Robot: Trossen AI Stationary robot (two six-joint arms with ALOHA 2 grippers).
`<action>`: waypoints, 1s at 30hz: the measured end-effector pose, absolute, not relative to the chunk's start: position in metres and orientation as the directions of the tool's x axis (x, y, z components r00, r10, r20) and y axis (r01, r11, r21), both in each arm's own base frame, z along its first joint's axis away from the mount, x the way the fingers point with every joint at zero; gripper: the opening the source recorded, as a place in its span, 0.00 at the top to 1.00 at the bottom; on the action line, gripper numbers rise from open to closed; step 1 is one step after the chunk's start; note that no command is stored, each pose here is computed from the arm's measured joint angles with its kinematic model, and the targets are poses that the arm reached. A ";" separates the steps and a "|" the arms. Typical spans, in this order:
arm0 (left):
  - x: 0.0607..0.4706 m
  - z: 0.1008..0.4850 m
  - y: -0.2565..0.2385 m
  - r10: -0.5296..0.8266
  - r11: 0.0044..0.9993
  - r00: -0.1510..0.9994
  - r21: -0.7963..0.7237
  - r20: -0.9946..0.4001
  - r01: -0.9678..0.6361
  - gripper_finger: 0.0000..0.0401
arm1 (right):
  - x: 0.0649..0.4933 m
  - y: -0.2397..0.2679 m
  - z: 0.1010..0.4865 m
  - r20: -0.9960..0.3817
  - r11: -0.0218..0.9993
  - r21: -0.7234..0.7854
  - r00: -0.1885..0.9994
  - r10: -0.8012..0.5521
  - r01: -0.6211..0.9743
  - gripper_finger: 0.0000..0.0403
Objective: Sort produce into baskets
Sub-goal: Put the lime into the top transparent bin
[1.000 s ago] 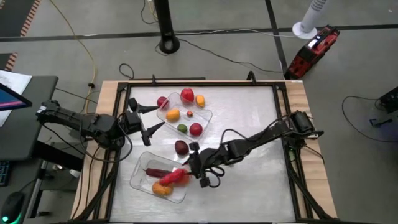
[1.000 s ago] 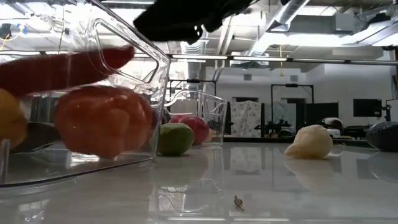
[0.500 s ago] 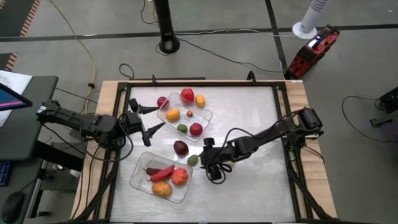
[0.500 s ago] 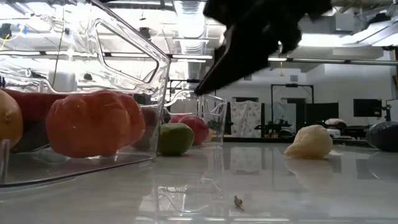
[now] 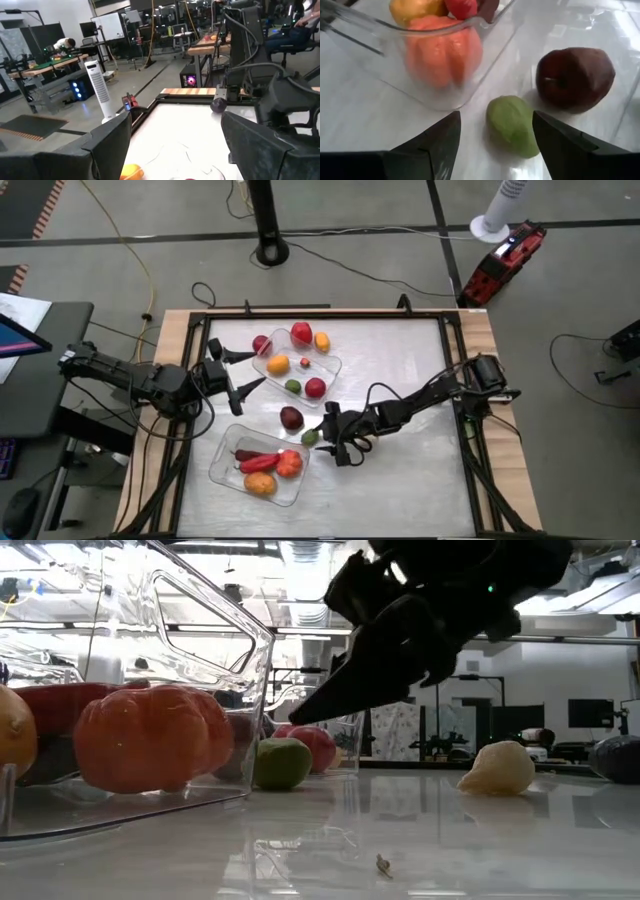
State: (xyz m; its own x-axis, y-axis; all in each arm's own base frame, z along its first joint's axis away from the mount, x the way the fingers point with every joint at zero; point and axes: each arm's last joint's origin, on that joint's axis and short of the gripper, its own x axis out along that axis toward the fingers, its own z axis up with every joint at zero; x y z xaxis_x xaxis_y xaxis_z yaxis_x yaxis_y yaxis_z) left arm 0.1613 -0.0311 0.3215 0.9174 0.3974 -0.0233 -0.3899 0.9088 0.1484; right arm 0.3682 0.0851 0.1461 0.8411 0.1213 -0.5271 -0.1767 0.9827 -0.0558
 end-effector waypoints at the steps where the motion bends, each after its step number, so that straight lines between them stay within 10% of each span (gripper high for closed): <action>1: 0.161 0.321 -0.031 0.398 0.909 0.917 0.149 -0.023 -0.390 0.27 | 0.370 0.085 0.143 -0.522 0.981 -0.065 0.844 0.121 -0.181 0.31; 12: 0.161 0.321 -0.031 0.397 0.909 0.917 0.149 -0.025 -0.390 0.27 | 0.378 0.081 0.128 -0.499 0.972 -0.137 0.861 0.100 -0.193 0.16; 30: 0.161 0.321 -0.031 0.402 0.906 0.915 0.154 -0.028 -0.393 0.27 | 0.387 0.077 0.105 -0.519 0.969 -0.182 0.853 0.050 -0.167 0.24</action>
State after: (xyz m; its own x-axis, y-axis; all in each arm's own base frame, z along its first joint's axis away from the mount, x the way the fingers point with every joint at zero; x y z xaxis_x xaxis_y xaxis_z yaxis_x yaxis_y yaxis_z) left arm 0.1612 -0.0309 0.3210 0.9153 0.4019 -0.0278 -0.3934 0.9065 0.1536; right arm 0.3869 0.0773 0.1050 0.8534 0.0500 -0.5189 -0.1672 0.9691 -0.1816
